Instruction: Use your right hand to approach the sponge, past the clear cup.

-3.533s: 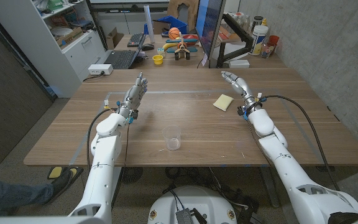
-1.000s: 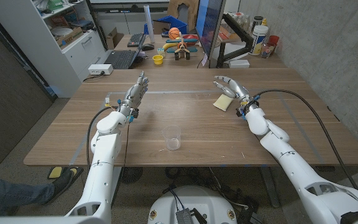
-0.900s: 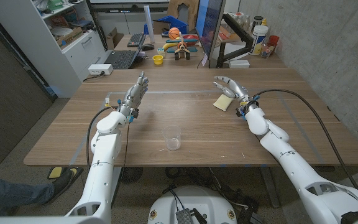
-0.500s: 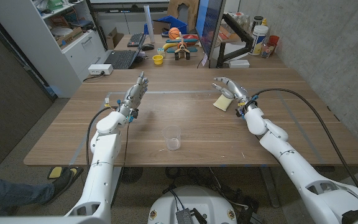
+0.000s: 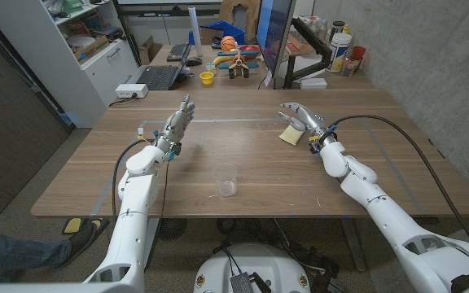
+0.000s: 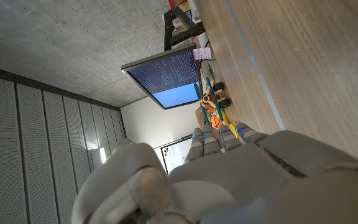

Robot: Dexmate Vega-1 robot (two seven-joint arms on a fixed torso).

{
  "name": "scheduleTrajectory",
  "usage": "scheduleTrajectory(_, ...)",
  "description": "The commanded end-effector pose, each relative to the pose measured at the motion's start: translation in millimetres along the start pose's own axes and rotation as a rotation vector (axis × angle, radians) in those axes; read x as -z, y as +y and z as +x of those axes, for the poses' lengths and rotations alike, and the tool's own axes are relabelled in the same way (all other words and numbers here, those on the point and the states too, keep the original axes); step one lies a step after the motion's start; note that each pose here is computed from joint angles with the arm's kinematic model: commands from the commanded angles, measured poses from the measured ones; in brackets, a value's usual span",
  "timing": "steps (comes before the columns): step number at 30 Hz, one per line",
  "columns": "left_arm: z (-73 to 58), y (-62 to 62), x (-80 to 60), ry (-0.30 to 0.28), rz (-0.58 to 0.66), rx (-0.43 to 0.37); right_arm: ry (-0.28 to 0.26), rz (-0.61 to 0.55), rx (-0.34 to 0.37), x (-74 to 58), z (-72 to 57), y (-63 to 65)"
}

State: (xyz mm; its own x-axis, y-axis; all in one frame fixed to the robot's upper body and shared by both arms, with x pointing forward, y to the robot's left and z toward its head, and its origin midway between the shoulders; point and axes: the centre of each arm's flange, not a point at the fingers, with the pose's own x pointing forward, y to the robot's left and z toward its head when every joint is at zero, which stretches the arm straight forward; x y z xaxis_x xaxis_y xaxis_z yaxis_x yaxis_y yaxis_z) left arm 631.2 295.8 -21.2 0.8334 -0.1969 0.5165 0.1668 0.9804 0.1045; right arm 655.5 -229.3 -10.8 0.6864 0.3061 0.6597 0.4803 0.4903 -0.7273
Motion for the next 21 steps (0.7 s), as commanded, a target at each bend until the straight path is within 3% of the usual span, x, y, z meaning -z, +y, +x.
scheduleTrajectory(1,1.9,-2.1,-2.0,0.008,0.014,0.005,0.004,-0.038,-0.023,1.3,-0.5,0.9)
scheduleTrajectory(21,2.2,-1.6,1.8,0.015,0.009,0.004,0.011,-0.083,-0.052,1.5,3.0,6.2)
